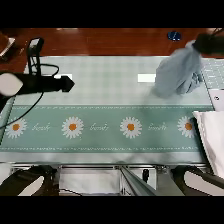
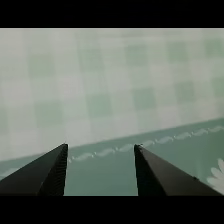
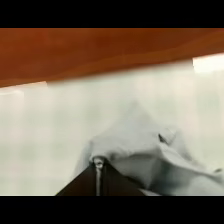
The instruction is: Fold the shirts.
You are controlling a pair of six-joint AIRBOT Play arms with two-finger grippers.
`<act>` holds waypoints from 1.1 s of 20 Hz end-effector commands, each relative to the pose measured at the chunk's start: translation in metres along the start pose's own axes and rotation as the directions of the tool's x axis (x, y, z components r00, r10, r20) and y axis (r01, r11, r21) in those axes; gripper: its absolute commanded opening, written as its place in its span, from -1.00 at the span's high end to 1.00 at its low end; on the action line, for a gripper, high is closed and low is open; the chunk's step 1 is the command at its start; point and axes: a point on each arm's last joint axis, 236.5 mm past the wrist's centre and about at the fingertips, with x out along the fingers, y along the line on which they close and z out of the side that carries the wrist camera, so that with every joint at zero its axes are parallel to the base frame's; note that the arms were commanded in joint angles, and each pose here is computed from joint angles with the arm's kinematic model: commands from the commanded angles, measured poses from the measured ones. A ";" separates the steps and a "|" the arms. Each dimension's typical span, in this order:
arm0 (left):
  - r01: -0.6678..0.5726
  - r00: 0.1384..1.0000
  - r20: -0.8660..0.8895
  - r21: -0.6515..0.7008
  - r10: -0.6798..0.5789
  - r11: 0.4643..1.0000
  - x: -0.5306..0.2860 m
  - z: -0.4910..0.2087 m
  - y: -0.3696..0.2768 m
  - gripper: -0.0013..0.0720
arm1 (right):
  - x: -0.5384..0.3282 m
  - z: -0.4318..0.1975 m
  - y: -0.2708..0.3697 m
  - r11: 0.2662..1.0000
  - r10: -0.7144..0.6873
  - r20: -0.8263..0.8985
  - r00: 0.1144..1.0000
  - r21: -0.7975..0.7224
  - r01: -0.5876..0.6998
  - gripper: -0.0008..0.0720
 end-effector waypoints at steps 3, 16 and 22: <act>0.217 0.974 0.078 -0.065 -0.212 0.974 -0.057 -0.071 -0.053 -0.42 | -0.169 0.074 0.132 0.943 0.291 0.274 0.917 -0.242 -0.227 0.92; 0.147 0.965 0.221 -0.018 -0.140 0.989 -0.059 -0.069 -0.029 -0.42 | -0.158 -0.112 0.258 0.757 0.520 -0.277 0.808 -0.290 -0.586 0.92; 0.164 0.967 0.203 -0.049 -0.151 0.985 -0.058 -0.073 -0.032 -0.42 | -0.056 -0.288 0.284 0.817 0.519 -0.471 0.713 0.030 -0.575 0.92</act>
